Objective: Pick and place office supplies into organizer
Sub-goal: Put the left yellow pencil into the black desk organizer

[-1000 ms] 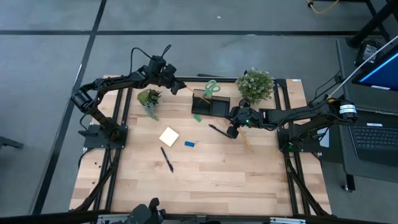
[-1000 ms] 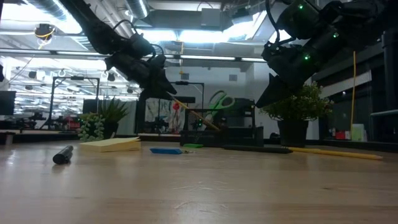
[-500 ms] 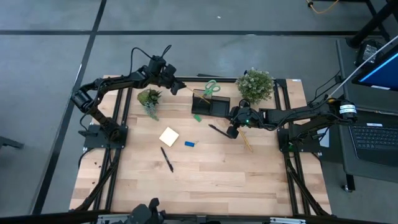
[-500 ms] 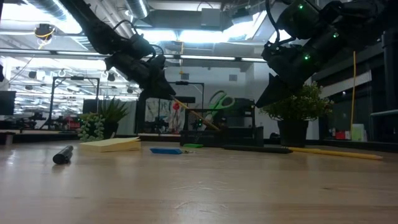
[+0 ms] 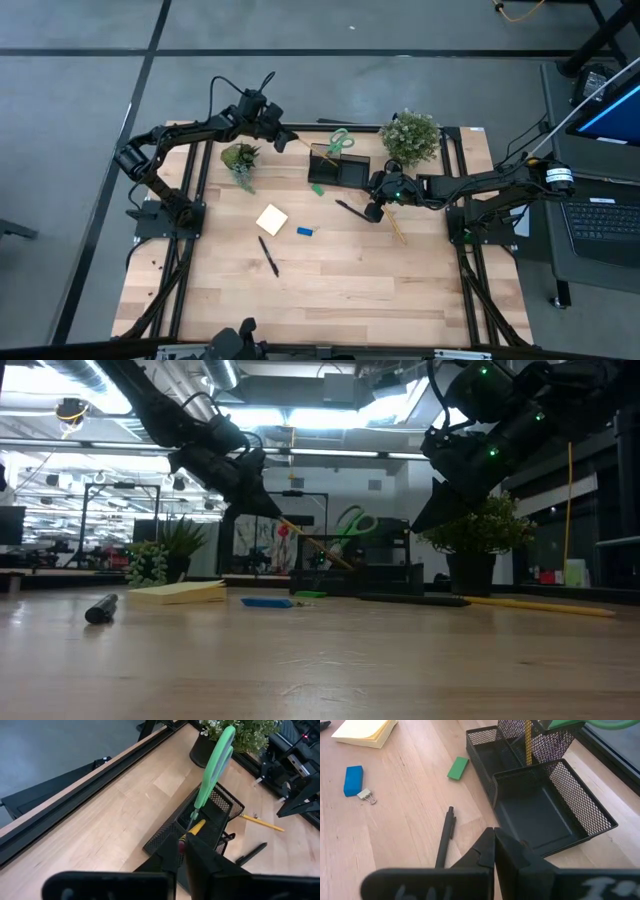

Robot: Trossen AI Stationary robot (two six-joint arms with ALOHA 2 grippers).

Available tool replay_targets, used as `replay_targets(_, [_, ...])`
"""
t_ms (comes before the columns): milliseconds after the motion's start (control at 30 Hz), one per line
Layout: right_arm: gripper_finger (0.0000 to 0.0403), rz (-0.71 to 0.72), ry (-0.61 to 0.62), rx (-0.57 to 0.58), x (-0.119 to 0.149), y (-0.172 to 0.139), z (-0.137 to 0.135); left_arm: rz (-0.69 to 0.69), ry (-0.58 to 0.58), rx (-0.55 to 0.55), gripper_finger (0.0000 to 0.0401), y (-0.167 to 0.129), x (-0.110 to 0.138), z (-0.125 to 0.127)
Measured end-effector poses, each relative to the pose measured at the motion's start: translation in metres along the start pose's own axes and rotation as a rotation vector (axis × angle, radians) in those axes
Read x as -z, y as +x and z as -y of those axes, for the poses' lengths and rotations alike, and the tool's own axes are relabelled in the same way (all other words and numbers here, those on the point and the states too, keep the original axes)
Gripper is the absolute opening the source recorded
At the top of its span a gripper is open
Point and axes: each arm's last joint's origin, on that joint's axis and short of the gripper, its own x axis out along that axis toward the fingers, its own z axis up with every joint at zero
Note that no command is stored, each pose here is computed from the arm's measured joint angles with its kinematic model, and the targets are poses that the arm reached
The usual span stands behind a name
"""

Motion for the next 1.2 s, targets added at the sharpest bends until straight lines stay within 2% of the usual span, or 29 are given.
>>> replay_targets(367, [0.0009,0.000,-0.002,0.000,0.000,0.000,0.000,0.033,0.028,0.010,0.0009,-0.002,-0.007,0.003])
replay_targets(667, [0.0009,-0.001,-0.005,0.000,0.000,0.000,0.000,0.098,0.105,0.021,0.0008,-0.022,-0.022,0.018])
replay_targets(867, [0.0009,0.000,-0.004,0.000,0.000,0.000,0.000,0.034,0.103,0.013,0.0008,-0.024,-0.015,0.020])
replay_targets(1100, [0.0009,0.014,0.000,-0.002,-0.001,0.000,0.000,0.020,0.187,0.036,0.0008,-0.016,-0.012,0.033])
replay_targets(1200, [0.0009,0.021,0.002,-0.003,-0.002,0.000,0.000,0.014,0.245,-0.034,0.0008,-0.011,-0.010,0.040])
